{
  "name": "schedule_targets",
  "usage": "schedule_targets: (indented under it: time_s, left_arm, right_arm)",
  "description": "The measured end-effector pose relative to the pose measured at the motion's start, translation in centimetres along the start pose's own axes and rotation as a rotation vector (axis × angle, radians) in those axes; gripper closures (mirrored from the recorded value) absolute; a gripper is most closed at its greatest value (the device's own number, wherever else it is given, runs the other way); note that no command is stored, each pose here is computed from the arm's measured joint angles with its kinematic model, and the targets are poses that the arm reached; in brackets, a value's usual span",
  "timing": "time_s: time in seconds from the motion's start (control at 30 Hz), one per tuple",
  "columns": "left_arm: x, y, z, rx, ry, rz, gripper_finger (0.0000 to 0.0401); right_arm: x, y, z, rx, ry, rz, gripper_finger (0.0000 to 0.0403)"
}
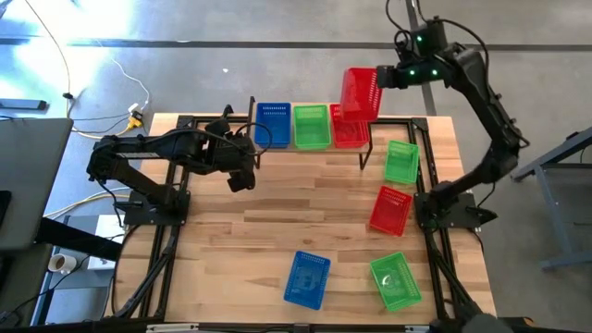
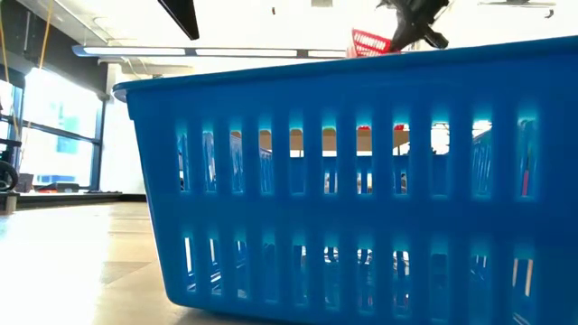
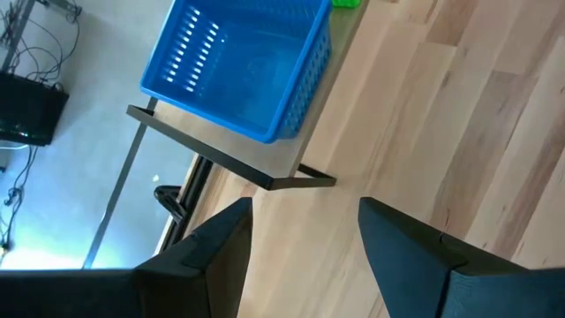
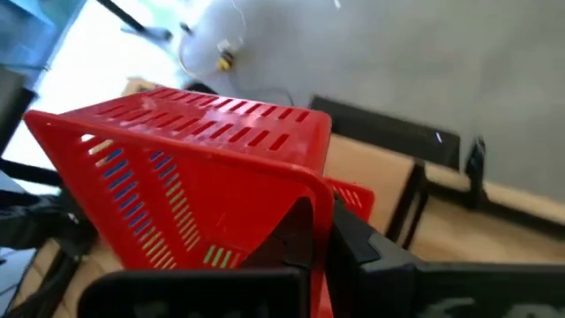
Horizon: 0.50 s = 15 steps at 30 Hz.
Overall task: Stack baskets on shelf by color
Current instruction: Stack the left red bin on top of the other red bin on the shelf
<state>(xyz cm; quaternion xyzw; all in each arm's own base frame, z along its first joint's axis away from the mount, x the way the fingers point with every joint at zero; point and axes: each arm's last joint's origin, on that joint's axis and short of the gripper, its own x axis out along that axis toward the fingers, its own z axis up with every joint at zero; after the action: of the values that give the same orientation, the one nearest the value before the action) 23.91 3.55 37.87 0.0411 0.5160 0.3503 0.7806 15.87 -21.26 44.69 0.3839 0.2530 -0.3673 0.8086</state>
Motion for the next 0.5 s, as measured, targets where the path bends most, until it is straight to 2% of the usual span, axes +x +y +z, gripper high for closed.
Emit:
schedule_targets:
  time_s: [0.1,0.23,0.5]
  left_arm:
    - [0.0,0.0,0.0,0.0,-0.001,0.001,0.0204]
    - [0.0,0.0,0.0,0.0,0.0,0.002,0.0204]
    - [0.0,0.0,0.0,0.007,0.0,0.0,0.0204]
  right_arm:
    - [0.6,-0.2,0.8,0.031,0.07,-0.01,0.0403]
    - [1.1,0.1,1.6,0.066,0.148,0.061,0.0403]
    - [3.7,-0.6,1.7,0.157,0.326,-0.003,0.0403]
